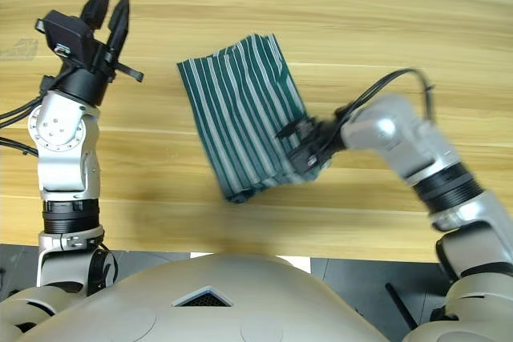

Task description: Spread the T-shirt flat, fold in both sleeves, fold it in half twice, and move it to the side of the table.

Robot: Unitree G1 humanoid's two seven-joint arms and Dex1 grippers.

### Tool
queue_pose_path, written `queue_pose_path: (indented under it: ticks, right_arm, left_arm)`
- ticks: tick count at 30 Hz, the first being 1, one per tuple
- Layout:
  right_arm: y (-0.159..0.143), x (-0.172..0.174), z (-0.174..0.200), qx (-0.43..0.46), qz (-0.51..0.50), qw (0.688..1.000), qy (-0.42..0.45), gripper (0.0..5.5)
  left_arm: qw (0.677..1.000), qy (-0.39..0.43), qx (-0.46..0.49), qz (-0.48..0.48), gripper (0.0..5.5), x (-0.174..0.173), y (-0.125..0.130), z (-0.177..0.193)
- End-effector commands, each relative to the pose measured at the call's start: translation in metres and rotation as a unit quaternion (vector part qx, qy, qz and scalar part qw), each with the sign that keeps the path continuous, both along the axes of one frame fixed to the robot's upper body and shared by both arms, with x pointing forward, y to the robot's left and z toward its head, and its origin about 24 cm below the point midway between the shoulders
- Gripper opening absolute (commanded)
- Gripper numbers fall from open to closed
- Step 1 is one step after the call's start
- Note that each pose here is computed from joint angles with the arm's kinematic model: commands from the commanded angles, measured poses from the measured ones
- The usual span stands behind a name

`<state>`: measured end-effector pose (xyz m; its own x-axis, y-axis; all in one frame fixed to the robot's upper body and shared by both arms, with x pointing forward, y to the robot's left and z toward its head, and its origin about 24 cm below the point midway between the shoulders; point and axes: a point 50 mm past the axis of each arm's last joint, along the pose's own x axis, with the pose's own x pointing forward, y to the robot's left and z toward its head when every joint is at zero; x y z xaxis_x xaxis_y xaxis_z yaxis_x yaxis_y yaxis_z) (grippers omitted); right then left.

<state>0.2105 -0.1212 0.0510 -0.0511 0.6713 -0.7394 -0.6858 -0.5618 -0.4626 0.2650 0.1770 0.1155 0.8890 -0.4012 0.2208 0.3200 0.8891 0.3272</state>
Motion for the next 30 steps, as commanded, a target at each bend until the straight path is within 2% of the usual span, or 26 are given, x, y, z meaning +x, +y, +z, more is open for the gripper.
queue_pose_path:
  ticks: [1,7,13,17,21,23,25,27,28,30]
  right_arm:
    - [0.007,-0.027,-0.029,-0.021,-0.016,0.997,0.071,3.41]
    - [0.001,-0.025,-0.042,-0.023,-0.065,0.995,0.079,3.41]
    - [-0.002,-0.021,-0.038,-0.002,-0.088,0.992,0.087,3.41]
    - [-0.003,-0.035,0.02,0.129,-0.087,0.967,0.201,3.41]
    - [-0.019,-0.029,0.068,0.207,-0.094,0.956,0.184,3.41]
    - [-0.027,-0.029,0.073,0.225,-0.116,0.953,0.166,3.41]
    - [-0.037,-0.033,0.066,0.221,-0.147,0.95,0.163,3.41]
    - [-0.048,-0.032,0.054,0.215,-0.193,0.947,0.14,3.41]
    - [-0.051,-0.03,0.049,0.214,-0.208,0.947,0.113,3.41]
    - [-0.064,-0.02,0.031,0.186,-0.202,0.962,0.0,3.41]
  left_arm:
    - [1.0,0.028,-0.014,0.0,1.01,-0.008,-0.003,-0.01]
    - [0.998,0.055,-0.017,-0.004,1.01,-0.014,-0.009,-0.025]
    - [0.999,0.05,-0.012,0.008,1.01,-0.014,0.0,-0.024]
    - [0.999,-0.026,0.014,0.023,1.01,-0.015,0.017,0.005]
    - [0.997,-0.056,0.05,0.016,1.01,-0.028,0.032,0.018]
    - [0.991,-0.06,0.118,0.002,1.01,-0.041,0.036,0.017]
    - [0.964,-0.054,0.26,-0.014,1.01,-0.053,0.041,0.002]
    - [0.922,-0.042,0.38,-0.064,1.01,-0.069,0.044,-0.015]
    - [0.903,-0.04,0.419,-0.086,1.01,-0.076,0.047,-0.021]
    - [0.838,-0.04,0.527,-0.135,1.01,-0.094,0.059,-0.037]
